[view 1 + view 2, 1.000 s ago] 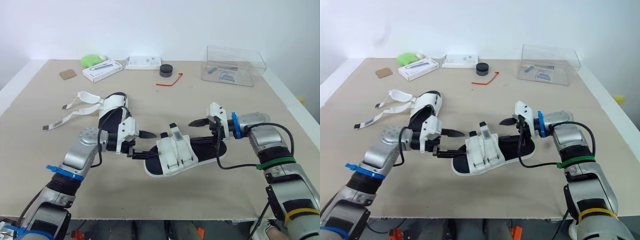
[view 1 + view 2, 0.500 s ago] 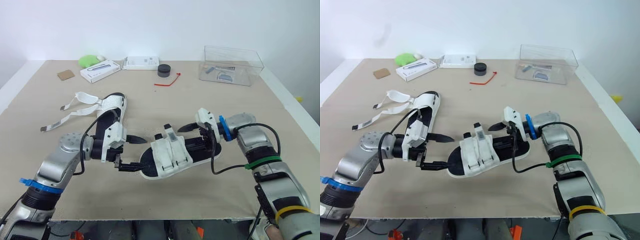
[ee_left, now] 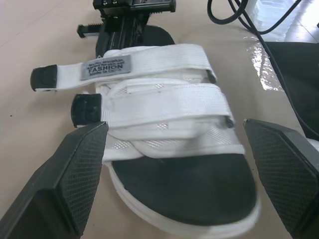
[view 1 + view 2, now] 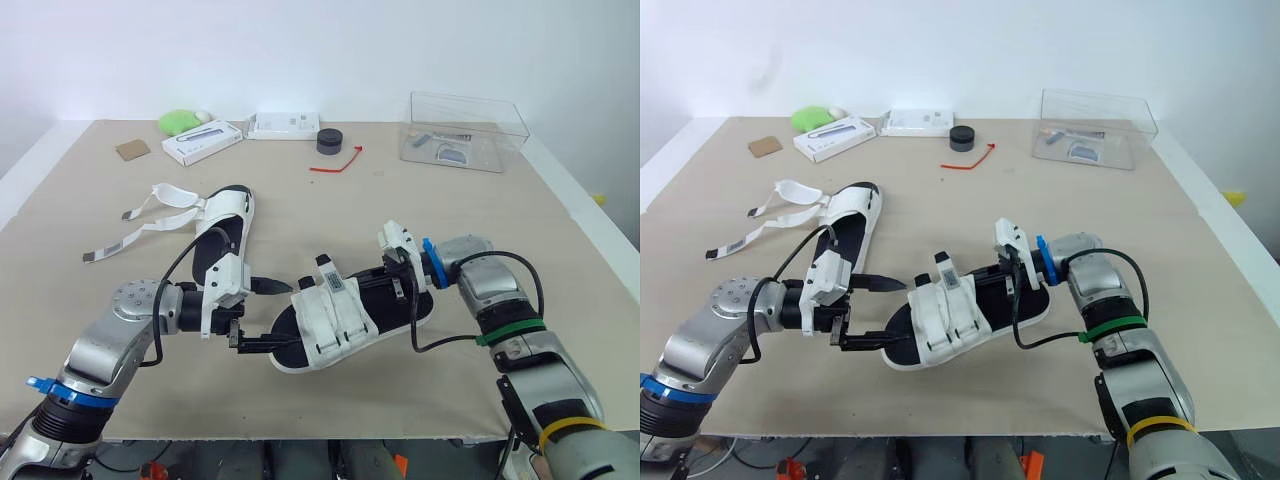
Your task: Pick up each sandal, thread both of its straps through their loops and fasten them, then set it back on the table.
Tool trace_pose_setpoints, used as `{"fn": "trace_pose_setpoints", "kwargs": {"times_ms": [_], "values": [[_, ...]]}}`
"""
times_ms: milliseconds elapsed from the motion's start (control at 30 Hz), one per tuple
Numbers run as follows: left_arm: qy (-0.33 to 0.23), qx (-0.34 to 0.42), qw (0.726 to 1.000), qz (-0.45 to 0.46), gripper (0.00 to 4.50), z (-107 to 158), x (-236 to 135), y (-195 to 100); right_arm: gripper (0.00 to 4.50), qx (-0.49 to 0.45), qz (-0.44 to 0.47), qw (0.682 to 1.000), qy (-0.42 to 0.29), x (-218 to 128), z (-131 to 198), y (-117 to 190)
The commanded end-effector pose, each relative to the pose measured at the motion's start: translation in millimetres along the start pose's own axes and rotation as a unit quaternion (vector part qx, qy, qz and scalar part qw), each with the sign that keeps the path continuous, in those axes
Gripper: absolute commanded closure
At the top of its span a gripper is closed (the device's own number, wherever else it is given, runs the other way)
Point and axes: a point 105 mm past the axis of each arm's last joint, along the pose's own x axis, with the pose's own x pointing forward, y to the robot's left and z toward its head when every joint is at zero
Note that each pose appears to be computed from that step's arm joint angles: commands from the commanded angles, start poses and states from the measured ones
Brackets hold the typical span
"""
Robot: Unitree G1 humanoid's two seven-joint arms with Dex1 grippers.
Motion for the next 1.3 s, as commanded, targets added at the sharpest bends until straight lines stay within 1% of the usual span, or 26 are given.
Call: {"fn": "trace_pose_setpoints", "kwargs": {"times_ms": [33, 100, 167, 200, 233, 300, 400, 433, 467, 500, 567, 600, 667, 733, 800, 900, 1000, 1067, 1133, 1200, 1233, 1300], "values": [[-0.009, 0.022, 1.000, 0.018, 0.00, 11, -6, 8, 4.39, 0.000, -0.054, 0.994, -0.094, -13, 42, -7], [-0.015, 0.027, 0.999, 0.042, 0.00, 14, -7, 17, 4.39, 0.017, -0.140, 0.979, -0.148, -25, 59, -25], [-0.022, 0.029, 0.997, 0.068, 0.00, 16, -8, 25, 4.39, 0.042, -0.224, 0.954, -0.196, -41, 72, -41], [-0.022, 0.024, 0.996, 0.085, 0.00, 15, -9, 31, 4.39, 0.054, -0.289, 0.930, -0.220, -54, 77, -53], [-0.022, 0.020, 0.994, 0.106, 0.00, 15, -10, 37, 4.39, 0.066, -0.369, 0.897, -0.236, -71, 77, -66], [-0.035, 0.016, 0.985, 0.170, 0.00, 17, -14, 56, 4.39, 0.082, -0.520, 0.813, -0.248, -113, 66, -80], [-0.055, 0.009, 0.974, 0.219, 0.00, 21, -13, 69, 4.39, 0.095, -0.627, 0.738, -0.232, -143, 46, -80], [-0.059, 0.009, 0.972, 0.227, 0.00, 23, -11, 71, 4.39, 0.101, -0.650, 0.718, -0.227, -149, 41, -78], [-0.064, 0.010, 0.969, 0.238, 0.00, 24, -8, 72, 4.39, 0.118, -0.680, 0.688, -0.224, -157, 31, -76], [-0.073, 0.007, 0.968, 0.239, 0.00, 27, 1, 71, 4.39, 0.129, -0.699, 0.668, -0.220, -158, 22, -73], [-0.083, 0.007, 0.969, 0.233, 0.00, 31, 15, 66, 4.39, 0.145, -0.715, 0.653, -0.206, -155, 10, -70], [-0.087, 0.007, 0.970, 0.226, 0.00, 33, 20, 63, 4.39, 0.156, -0.723, 0.639, -0.210, -158, 6, -70], [-0.095, 0.003, 0.971, 0.222, 0.00, 36, 25, 63, 4.39, 0.163, -0.737, 0.627, -0.191, -162, -3, -73], [-0.099, -0.002, 0.970, 0.223, 0.00, 37, 26, 64, 4.39, 0.157, -0.743, 0.626, -0.178, -164, -5, -74], [-0.103, -0.003, 0.971, 0.214, 0.00, 38, 27, 61, 4.39, 0.163, -0.749, 0.618, -0.175, -168, -9, -76], [-0.115, 0.001, 0.980, 0.162, 0.00, 43, 30, 48, 4.39, 0.165, -0.757, 0.610, -0.166, -173, -12, -78], [-0.101, 0.005, 0.991, 0.089, 0.00, 40, 33, 29, 4.39, 0.158, -0.751, 0.620, -0.162, -171, -8, -82], [-0.099, -0.007, 0.994, 0.052, 0.00, 41, 32, 20, 4.39, 0.157, -0.744, 0.629, -0.164, -168, -5, -84], [-0.095, -0.010, 0.995, 0.028, 0.00, 41, 29, 15, 4.39, 0.162, -0.730, 0.640, -0.174, -162, -3, -86], [-0.088, -0.010, 0.996, 0.019, 0.00, 39, 28, 14, 4.39, 0.164, -0.724, 0.645, -0.181, -160, -2, -87], [-0.084, -0.009, 0.996, 0.014, 0.00, 38, 27, 14, 4.11, 0.166, -0.719, 0.649, -0.185, -159, -1, -87], [-0.077, -0.006, 0.997, 0.007, 0.00, 37, 28, 13, 3.38, 0.168, -0.708, 0.657, -0.196, -156, 3, -87]]}}
